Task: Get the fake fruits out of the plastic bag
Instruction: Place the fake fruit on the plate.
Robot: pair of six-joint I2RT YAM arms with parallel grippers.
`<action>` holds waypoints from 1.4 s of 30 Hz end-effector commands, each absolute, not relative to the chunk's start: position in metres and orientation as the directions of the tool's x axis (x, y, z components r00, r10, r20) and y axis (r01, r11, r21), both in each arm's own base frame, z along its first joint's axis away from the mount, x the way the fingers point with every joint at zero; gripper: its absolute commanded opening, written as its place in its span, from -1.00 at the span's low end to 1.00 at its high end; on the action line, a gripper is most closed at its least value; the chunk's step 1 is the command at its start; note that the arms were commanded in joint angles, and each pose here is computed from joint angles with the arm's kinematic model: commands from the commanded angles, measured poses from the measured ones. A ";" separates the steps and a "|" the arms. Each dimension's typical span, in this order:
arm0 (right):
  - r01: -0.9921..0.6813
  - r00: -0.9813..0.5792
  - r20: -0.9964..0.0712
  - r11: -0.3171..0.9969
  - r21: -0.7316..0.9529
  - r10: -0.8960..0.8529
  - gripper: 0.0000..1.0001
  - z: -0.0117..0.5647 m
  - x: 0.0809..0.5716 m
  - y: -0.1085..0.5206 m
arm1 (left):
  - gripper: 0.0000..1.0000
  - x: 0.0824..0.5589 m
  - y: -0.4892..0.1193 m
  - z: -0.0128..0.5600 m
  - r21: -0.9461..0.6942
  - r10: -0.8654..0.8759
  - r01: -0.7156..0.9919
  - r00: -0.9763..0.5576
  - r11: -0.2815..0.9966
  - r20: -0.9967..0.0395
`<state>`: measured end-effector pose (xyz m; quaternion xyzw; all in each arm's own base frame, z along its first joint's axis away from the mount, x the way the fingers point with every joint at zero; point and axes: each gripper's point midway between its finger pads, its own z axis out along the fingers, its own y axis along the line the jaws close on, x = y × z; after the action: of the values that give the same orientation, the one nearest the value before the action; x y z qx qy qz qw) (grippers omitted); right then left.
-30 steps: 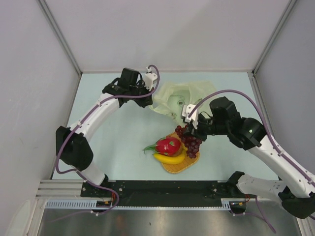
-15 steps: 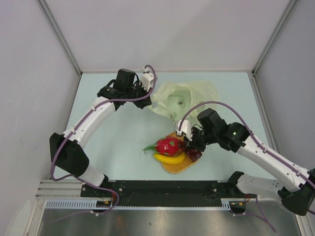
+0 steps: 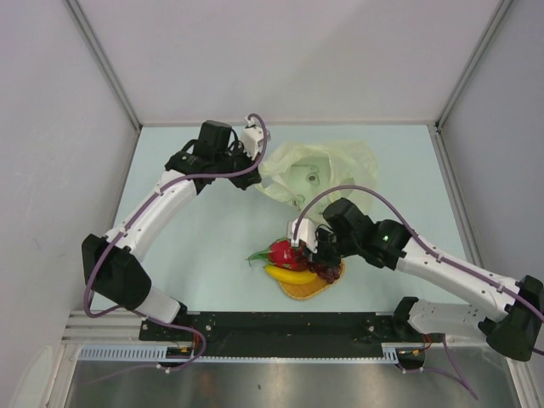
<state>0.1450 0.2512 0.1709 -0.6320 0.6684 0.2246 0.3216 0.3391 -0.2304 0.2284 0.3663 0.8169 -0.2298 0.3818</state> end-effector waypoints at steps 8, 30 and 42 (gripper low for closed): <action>-0.991 0.105 -0.731 -0.006 -0.137 -0.674 -1.00 0.158 0.146 0.291 | -0.99 0.324 -0.231 0.241 -0.107 0.395 0.789 -0.414 0.605 -0.820; -0.997 0.081 -0.692 -0.050 -0.065 -0.717 -0.35 0.126 0.131 0.292 | -0.99 0.313 -0.238 0.233 -0.177 0.375 0.794 -0.454 0.582 -0.808; -0.998 0.044 -0.714 0.004 -0.066 -0.699 0.18 0.158 0.126 0.281 | -0.99 0.313 -0.242 0.227 -0.192 0.384 0.796 -0.469 0.575 -0.795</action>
<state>0.1254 0.2811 0.1260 -0.6723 0.6453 0.2480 0.2648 0.3161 -0.2328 0.2182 0.3614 0.8187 -0.2628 0.3607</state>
